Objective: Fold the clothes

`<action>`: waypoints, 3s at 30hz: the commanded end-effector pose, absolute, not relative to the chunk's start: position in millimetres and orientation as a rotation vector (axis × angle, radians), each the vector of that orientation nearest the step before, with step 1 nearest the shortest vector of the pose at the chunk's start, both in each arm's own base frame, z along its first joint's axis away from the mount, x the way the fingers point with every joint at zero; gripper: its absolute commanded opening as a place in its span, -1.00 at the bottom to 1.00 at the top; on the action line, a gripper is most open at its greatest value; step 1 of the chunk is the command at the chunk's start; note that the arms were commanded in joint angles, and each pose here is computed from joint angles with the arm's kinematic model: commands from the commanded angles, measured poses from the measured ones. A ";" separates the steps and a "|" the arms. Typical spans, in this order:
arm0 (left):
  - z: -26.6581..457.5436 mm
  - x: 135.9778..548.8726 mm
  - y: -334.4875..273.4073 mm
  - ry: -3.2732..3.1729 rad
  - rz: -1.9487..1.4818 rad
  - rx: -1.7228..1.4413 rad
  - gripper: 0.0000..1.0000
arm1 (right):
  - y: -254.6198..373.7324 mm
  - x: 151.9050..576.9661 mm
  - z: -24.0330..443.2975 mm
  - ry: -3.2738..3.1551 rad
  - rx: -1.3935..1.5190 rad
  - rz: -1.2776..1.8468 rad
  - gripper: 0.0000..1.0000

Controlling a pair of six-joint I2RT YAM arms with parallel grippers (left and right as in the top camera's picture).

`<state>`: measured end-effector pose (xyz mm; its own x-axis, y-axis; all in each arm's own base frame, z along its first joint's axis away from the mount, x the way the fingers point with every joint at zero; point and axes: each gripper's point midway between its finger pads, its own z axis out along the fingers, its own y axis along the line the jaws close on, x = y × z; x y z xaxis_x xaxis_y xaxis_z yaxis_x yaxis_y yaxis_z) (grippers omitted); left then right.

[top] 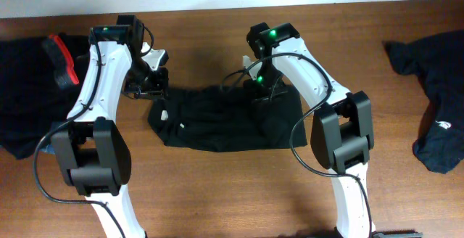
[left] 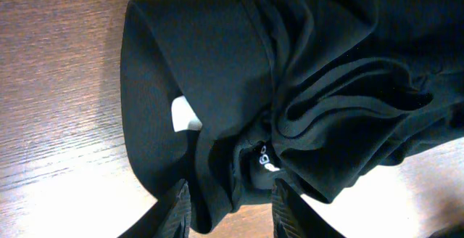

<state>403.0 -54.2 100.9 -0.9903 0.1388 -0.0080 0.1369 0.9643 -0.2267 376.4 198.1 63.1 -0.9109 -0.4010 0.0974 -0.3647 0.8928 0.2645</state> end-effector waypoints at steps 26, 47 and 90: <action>109.1 405.5 -54.2 -3.127 0.378 -0.212 -0.17 | 117.4 340.7 75.7 -2.700 0.517 -0.174 -0.07; 109.1 404.4 -54.1 -3.123 0.377 -0.211 -0.16 | 124.8 321.5 30.3 -2.644 0.512 -0.267 -0.92; 86.2 388.5 -32.6 -3.064 0.304 -0.144 0.84 | 4.4 398.5 116.7 -2.950 -0.029 -0.270 0.97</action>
<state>395.8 -44.5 93.5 -0.9922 0.1211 0.0279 0.1127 0.9713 -0.2095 392.9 53.2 110.0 -0.9628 -0.2048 0.1762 -0.1589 0.9567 0.2438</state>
